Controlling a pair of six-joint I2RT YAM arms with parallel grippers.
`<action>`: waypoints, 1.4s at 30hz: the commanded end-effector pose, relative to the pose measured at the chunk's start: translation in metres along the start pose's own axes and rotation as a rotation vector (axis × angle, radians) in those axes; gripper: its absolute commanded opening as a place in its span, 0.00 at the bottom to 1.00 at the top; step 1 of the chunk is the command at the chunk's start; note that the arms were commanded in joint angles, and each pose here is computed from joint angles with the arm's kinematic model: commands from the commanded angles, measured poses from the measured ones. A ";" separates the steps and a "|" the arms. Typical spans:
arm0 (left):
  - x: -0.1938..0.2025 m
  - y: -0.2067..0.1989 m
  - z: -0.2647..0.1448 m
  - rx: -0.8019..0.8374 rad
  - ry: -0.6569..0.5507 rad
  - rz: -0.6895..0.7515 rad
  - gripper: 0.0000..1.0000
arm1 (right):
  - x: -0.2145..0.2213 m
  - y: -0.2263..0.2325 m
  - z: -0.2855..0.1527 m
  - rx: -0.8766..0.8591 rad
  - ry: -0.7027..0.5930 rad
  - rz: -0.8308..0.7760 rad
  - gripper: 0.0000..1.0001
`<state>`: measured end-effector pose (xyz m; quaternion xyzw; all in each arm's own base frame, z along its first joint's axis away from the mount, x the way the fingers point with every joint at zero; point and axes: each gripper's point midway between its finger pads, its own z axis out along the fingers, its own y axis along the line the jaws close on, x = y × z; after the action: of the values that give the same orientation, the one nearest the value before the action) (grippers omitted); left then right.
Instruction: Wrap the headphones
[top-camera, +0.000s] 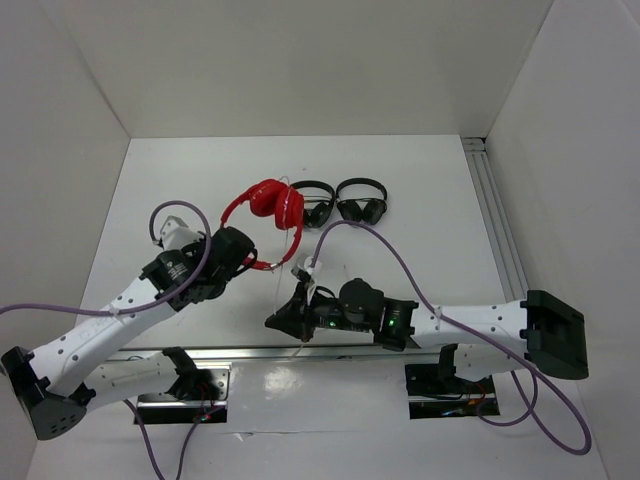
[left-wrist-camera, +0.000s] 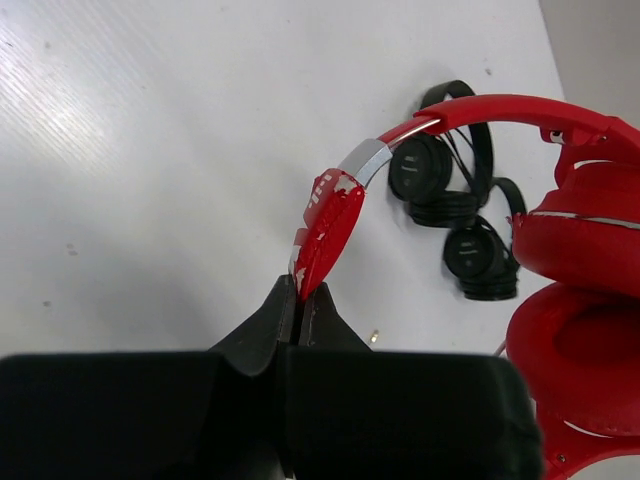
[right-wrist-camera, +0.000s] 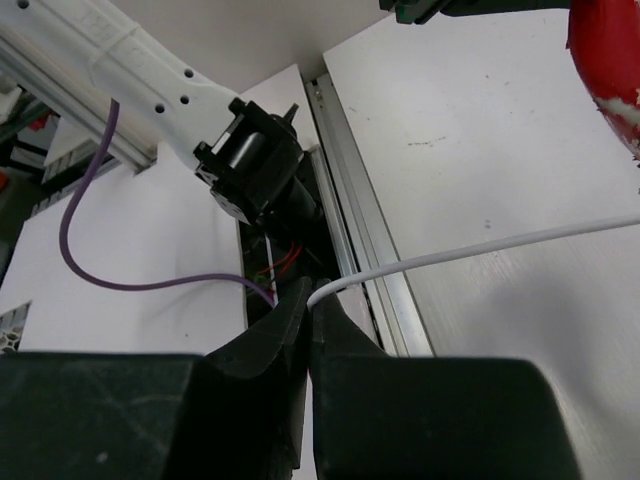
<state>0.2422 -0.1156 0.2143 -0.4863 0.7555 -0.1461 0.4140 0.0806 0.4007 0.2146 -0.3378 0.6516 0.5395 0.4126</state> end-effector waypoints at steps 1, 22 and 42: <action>-0.028 -0.029 -0.007 0.061 -0.111 -0.041 0.00 | -0.032 0.021 -0.001 -0.032 -0.039 -0.073 0.05; -0.031 -0.034 -0.026 0.026 -0.042 0.482 0.00 | -0.119 -0.004 -0.038 0.300 0.015 -0.367 0.09; 0.011 -0.041 -0.040 0.192 0.218 0.898 0.00 | -0.140 -0.072 -0.070 0.842 -0.076 -0.447 0.04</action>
<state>0.2318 -0.1363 0.2304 -0.0843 0.9234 -0.0155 0.3743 0.1689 0.3367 0.2841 -0.3485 0.7142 0.1786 0.5802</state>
